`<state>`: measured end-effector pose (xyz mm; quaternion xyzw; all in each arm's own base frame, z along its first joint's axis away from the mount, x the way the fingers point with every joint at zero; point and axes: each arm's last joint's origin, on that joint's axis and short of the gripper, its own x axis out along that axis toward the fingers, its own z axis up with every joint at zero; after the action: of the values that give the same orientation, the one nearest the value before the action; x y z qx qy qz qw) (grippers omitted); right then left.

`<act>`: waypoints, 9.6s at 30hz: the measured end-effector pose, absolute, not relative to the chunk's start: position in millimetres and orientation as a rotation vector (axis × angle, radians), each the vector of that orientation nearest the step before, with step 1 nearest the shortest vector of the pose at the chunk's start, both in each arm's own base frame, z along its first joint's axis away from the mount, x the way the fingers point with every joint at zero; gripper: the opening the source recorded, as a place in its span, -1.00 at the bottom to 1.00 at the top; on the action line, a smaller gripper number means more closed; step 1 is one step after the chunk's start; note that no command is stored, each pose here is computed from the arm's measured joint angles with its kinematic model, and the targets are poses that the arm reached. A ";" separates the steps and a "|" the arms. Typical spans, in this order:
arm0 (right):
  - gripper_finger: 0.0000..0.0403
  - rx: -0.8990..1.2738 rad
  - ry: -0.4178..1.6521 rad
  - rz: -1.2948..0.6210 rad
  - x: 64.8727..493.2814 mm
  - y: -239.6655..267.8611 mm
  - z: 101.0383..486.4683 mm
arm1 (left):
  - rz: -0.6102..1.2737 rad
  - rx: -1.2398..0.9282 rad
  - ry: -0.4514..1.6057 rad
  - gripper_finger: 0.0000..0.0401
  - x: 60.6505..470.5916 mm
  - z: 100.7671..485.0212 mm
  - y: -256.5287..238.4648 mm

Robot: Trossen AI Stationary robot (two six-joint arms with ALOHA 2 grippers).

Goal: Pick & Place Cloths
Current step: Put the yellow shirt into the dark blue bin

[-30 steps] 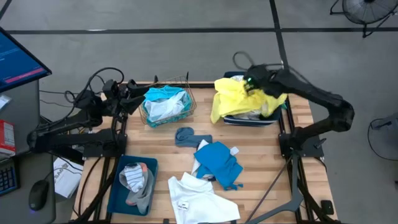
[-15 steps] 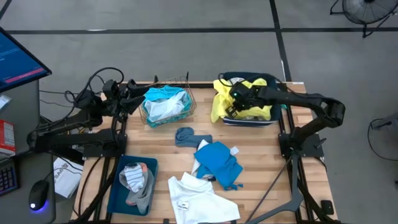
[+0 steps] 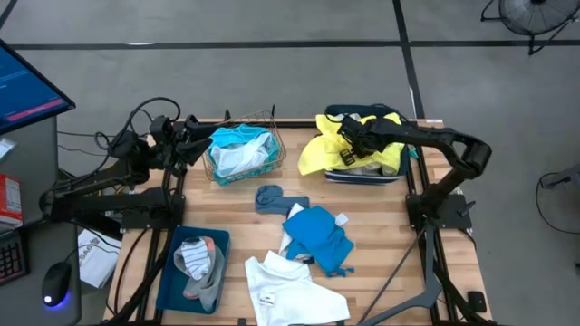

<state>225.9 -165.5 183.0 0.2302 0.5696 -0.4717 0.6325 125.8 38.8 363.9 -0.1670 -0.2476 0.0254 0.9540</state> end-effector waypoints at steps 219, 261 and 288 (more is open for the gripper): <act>0.24 0.378 0.893 -0.679 241.8 -97.3 297.3 | 0.328 0.136 0.487 0.61 436.3 236.8 128.5; 0.12 0.309 0.834 -0.778 267.3 -168.2 332.8 | 0.558 0.053 0.201 0.61 208.6 410.9 60.6; -0.14 0.064 1.057 -0.766 332.2 -210.7 264.5 | 0.562 -0.003 0.203 0.61 200.5 399.8 58.6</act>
<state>332.2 -210.7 264.5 0.0299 0.4916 -0.3565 0.7939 200.5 58.6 399.8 -0.0017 0.1002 0.2771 0.9556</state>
